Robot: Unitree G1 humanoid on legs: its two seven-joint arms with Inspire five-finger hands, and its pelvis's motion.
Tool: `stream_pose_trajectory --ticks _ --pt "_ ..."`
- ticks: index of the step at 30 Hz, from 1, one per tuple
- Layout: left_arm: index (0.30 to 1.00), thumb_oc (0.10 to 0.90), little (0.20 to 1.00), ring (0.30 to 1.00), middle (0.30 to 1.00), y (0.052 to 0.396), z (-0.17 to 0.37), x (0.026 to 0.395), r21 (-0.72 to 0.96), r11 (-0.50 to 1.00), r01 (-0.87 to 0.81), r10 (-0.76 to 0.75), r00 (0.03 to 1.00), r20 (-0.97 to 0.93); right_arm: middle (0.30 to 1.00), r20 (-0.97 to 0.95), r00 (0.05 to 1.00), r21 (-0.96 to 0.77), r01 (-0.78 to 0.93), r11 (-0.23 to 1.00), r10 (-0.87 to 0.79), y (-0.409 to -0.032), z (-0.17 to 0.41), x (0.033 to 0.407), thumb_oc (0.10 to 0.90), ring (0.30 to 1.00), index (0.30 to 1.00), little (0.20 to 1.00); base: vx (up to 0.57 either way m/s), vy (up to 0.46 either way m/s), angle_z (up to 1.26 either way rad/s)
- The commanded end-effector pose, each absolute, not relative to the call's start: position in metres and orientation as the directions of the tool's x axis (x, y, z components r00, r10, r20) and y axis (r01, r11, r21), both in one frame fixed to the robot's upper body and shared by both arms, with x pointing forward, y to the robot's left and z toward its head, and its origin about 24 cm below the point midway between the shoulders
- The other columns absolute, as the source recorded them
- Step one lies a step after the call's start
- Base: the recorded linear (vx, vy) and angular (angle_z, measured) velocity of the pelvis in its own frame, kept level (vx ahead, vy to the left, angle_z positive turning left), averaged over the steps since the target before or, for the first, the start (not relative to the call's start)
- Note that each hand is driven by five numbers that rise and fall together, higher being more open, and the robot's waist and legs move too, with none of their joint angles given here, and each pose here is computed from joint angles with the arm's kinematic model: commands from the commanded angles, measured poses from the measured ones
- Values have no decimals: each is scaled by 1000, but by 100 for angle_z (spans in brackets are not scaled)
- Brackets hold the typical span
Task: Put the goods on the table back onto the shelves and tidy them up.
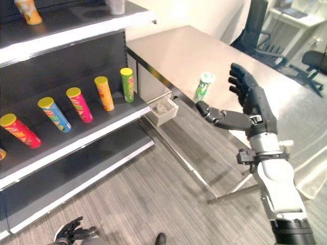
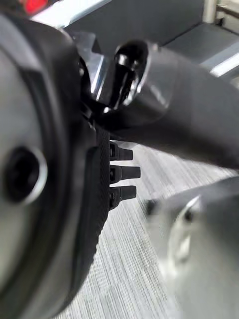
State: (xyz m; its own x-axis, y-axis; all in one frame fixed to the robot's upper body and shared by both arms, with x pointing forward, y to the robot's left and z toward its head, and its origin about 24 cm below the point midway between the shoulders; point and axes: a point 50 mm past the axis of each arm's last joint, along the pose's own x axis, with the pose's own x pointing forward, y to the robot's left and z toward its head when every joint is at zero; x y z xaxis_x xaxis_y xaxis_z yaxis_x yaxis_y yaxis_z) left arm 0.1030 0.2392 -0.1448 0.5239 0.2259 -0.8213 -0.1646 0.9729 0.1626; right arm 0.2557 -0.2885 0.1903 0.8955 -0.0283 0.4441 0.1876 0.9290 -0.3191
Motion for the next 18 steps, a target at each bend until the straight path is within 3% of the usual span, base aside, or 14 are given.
stream_pose_trajectory --ticks 1,13,18 --pt "900 800 900 900 900 265 -134 111 254 961 -106 269 562 -782 900 720 694 -270 262 926 14 -276 253 255 800 900 900 900 73 26 -22" --pt "900 800 900 900 900 270 -134 112 298 953 -62 283 544 -790 900 735 674 -274 399 875 -77 -283 248 256 800 900 900 900 127 109 -30" --pt "900 800 900 900 900 270 -134 112 307 951 -32 274 546 -791 900 745 650 -264 496 827 -152 -301 247 244 800 900 900 900 120 -133 24"
